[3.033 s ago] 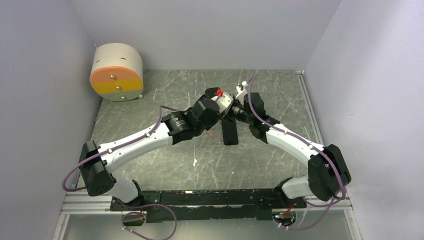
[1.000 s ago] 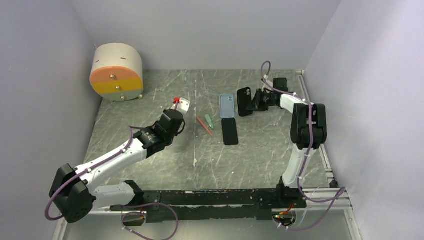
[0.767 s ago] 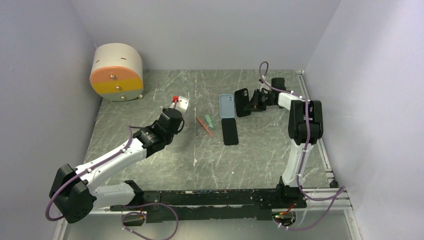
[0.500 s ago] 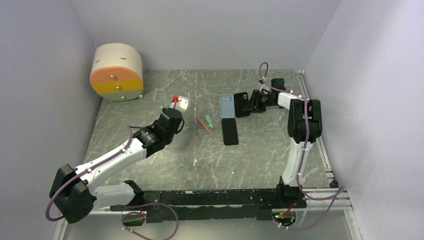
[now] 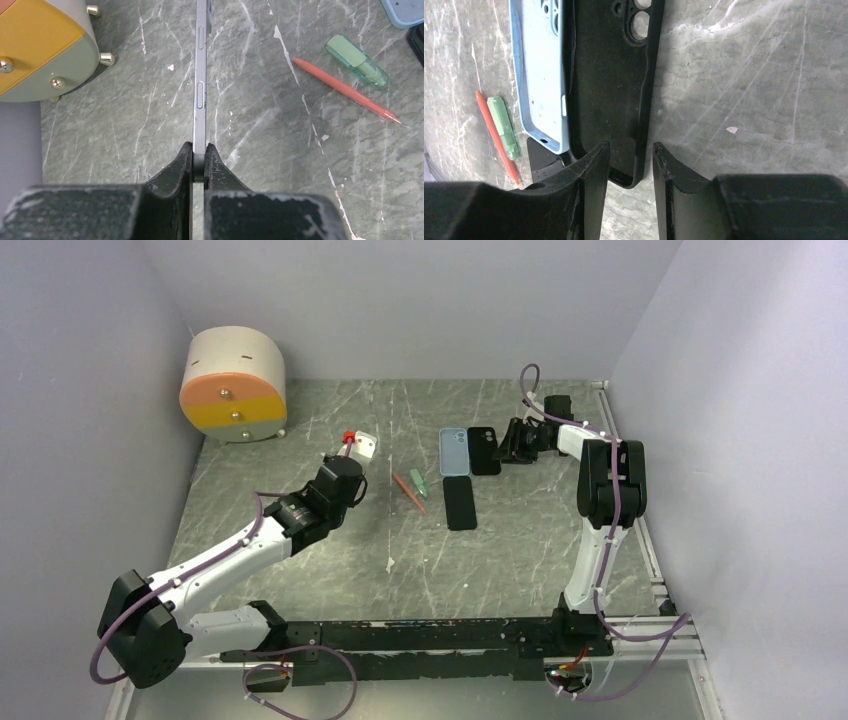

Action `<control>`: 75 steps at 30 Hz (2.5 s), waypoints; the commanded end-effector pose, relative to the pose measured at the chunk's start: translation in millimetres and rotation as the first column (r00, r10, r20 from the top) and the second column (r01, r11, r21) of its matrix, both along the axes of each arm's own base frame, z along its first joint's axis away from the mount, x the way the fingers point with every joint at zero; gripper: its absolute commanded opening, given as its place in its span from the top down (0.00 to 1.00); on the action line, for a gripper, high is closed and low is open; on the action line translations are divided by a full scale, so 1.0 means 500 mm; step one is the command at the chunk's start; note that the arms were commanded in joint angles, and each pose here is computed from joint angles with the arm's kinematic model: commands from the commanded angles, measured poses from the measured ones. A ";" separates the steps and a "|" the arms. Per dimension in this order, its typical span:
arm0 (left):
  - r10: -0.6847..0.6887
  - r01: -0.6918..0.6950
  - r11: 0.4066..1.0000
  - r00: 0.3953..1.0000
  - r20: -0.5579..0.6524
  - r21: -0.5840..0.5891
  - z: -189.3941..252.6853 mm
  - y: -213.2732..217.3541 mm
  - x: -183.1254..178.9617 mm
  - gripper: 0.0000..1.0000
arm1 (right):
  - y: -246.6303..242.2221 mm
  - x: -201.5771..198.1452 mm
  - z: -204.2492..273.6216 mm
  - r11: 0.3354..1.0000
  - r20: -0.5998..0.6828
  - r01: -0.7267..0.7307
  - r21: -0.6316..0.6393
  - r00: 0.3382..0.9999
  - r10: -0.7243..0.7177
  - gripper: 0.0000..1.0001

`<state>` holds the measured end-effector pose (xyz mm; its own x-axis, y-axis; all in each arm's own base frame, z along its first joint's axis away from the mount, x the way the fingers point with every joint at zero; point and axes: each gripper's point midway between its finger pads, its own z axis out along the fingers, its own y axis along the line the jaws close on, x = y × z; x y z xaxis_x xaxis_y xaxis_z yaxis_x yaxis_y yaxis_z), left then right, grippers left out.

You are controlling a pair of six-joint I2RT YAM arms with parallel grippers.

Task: Take the phone out of the phone case
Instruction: Place the phone case at the center of the board, then place the phone at the center of the board.

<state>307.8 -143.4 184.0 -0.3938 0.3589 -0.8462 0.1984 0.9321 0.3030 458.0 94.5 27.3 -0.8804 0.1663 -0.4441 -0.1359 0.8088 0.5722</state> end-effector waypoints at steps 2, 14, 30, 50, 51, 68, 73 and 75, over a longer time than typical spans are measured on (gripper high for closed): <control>0.020 -0.012 0.996 0.995 0.095 -0.084 0.060 -0.006 0.016 0.97 | -0.003 0.014 0.036 1.000 0.082 -0.006 -0.009 0.997 0.007 0.61; 0.010 -0.001 0.995 0.996 0.087 -0.101 0.059 -0.013 0.014 0.98 | 0.024 0.006 0.037 0.995 0.087 -0.105 0.004 0.991 0.104 0.61; -0.084 0.094 0.983 0.994 0.072 -0.158 0.063 -0.050 0.003 0.97 | -0.017 0.005 0.161 0.986 0.172 0.159 -0.048 0.974 -0.149 0.27; -0.327 0.334 0.937 0.942 0.080 -0.101 0.087 -0.156 -0.038 0.97 | 0.382 -0.262 0.377 0.920 0.022 0.279 0.275 0.955 -0.296 0.06; -0.341 0.347 0.933 0.937 0.082 -0.093 0.088 -0.167 -0.042 0.97 | 0.395 -0.267 0.374 0.922 -0.003 0.277 0.271 0.958 -0.287 0.06; -0.386 0.388 0.922 0.915 0.114 0.006 0.090 -0.245 -0.060 0.97 | 0.482 -0.306 0.332 0.937 -0.146 0.287 0.200 0.954 -0.262 0.36; -0.401 0.400 0.916 0.908 0.123 0.031 0.085 -0.262 -0.063 0.97 | 0.487 -0.308 0.326 0.941 -0.156 0.285 0.182 0.953 -0.259 0.55; -0.414 0.413 0.910 0.901 0.127 0.035 0.083 -0.272 -0.065 0.98 | 0.485 -0.307 0.326 0.940 -0.156 0.291 0.180 0.952 -0.265 0.68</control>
